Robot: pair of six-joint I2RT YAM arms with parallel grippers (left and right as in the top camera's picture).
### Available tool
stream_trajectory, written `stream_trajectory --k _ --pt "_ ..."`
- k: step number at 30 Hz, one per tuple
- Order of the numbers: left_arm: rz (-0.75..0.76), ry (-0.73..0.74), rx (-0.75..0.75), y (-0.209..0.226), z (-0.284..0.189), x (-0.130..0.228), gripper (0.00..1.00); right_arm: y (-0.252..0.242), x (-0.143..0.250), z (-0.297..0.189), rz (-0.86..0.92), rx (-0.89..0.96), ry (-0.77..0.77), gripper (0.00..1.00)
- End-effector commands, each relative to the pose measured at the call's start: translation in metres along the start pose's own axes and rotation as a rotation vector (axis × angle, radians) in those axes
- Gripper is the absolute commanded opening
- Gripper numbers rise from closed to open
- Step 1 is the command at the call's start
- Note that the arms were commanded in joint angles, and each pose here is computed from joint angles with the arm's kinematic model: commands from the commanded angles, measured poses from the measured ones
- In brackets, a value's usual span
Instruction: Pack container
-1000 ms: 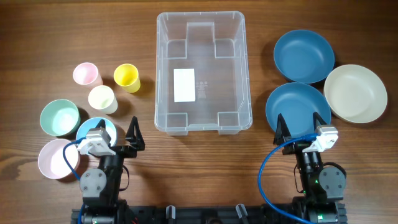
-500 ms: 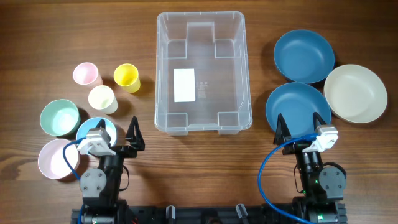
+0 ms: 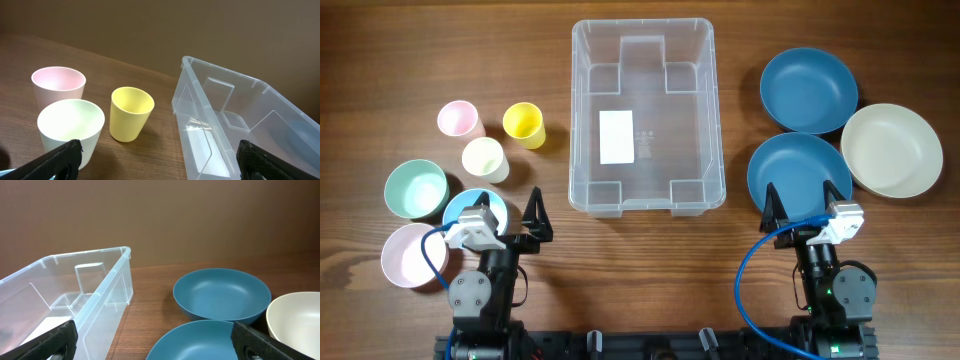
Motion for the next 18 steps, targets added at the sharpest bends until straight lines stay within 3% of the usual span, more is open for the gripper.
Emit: stream_trajectory --k 1,11,18 --pt "0.021 0.005 0.021 -0.002 0.000 0.003 1.00 0.002 -0.001 0.000 0.022 -0.014 -0.004 1.00" --pt "0.023 -0.047 0.037 -0.009 -0.004 -0.018 1.00 0.002 -0.001 0.000 0.022 -0.014 -0.005 1.00" --pt "0.021 0.002 0.022 -0.010 -0.002 -0.022 1.00 0.000 -0.004 0.000 0.022 0.008 -0.008 1.00"
Point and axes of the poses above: each gripper's point midway between its finger pads, its own z axis out along the fingers, its own y axis along the line the jaws close on, x = y × z, the point moved 5 cm from there along -z, back along the fingers, and after that the axes turned 2 degrees about z, right-handed, at the moved point
